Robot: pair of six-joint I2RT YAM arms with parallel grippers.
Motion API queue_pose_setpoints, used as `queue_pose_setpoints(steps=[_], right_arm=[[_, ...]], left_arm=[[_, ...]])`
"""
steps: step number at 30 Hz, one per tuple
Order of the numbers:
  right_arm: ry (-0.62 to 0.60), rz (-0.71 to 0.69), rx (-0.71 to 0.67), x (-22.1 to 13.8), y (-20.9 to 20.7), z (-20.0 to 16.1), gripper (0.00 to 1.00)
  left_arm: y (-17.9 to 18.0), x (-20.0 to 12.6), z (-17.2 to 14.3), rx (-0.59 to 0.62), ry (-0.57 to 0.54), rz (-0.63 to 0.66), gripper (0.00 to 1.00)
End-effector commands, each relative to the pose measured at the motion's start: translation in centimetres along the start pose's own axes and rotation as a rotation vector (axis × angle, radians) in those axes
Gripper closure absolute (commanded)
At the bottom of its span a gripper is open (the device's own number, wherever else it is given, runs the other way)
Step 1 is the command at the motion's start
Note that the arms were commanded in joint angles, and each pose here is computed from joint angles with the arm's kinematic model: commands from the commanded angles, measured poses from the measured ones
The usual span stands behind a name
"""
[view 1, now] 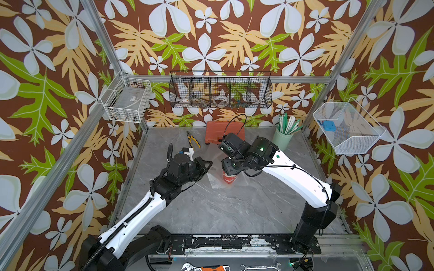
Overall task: Pack milk tea into plastic carrier bags
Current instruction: Place the milk tea cup in the plastic carrier bag.
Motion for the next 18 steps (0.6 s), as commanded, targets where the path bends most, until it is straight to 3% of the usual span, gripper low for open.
queue_pose_setpoints(steps=[1,8,18], right_arm=[[0.017,-0.075,-0.042,-0.3,-1.0,-0.2,0.50],[0.055,0.029,-0.046,2.4,1.6,-0.7,0.49],[0.057,0.071,0.001,7.2,3.1,-2.1,0.49]], left_arm=[[-0.9,0.0,0.1,-0.016,-0.004,-0.055,1.00],[1.9,0.2,-0.8,-0.026,-0.001,0.012,1.00],[2.0,-0.4,-0.6,-0.019,-0.020,0.024,1.00]])
Point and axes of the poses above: each gripper's point midway between its finger pads, its own x axis out along the fingers, its own y axis along the line the jaws close on, z = x × y, the point moved 2 cm from there along -x, back along the fingers, and after that the axes turned 6 degrees about x, right-handed, at the moved point
